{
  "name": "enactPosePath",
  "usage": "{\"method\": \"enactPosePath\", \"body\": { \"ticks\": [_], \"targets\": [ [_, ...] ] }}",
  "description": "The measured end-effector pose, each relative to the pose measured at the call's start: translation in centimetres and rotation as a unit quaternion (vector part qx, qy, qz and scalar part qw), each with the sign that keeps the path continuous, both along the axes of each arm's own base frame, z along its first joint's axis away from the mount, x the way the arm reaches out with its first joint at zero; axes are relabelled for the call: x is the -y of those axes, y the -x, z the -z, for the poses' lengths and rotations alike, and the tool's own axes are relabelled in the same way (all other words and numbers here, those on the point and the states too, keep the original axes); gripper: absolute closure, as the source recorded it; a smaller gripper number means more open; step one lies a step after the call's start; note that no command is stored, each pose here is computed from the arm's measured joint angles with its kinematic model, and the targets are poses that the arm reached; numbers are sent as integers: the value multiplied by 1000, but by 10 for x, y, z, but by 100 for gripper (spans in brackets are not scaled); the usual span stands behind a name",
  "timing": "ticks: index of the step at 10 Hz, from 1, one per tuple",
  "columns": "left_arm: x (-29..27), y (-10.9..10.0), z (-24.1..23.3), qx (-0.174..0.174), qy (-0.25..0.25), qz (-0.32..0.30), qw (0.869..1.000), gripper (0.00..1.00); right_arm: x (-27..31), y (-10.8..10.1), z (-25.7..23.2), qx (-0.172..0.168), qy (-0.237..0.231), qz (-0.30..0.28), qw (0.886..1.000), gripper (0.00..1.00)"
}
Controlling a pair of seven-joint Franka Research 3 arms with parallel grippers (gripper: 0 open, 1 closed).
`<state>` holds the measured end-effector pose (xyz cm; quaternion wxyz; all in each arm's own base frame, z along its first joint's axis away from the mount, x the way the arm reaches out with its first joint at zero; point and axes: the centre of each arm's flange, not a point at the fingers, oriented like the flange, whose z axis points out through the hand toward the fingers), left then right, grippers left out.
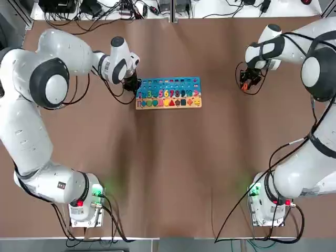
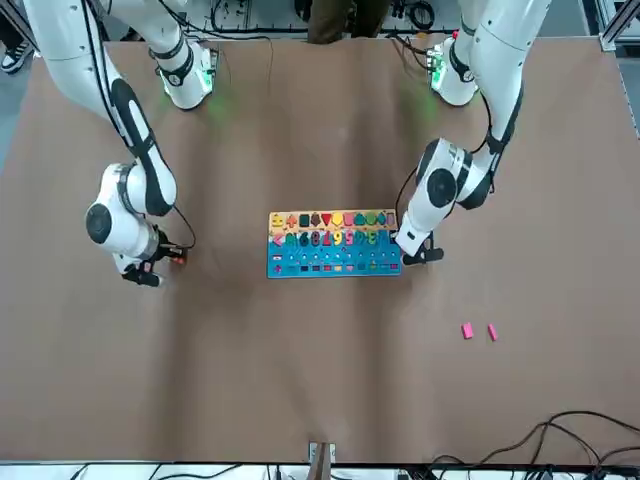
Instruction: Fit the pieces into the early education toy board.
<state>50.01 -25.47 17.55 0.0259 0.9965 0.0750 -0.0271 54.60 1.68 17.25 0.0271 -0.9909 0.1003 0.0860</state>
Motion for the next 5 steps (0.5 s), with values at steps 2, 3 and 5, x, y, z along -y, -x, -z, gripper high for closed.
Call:
{"method": "enactPosePath", "body": {
  "ticks": [2, 3, 5],
  "targets": [
    [13, 3, 0, 1, 1, 1, 1000, 99, -1, 0, 0, -2, 0, 0, 1000, 52],
    [20, 5, 0, 2, 1, 1, 1000, 99, -1, 0, 0, -2, -1, 0, 1000, 53],
    [32, 8, 0, 3, 2, 6, 1000, 99, -1, -1, -1, -1, -1, 0, 1000, 52]
  ]
}}
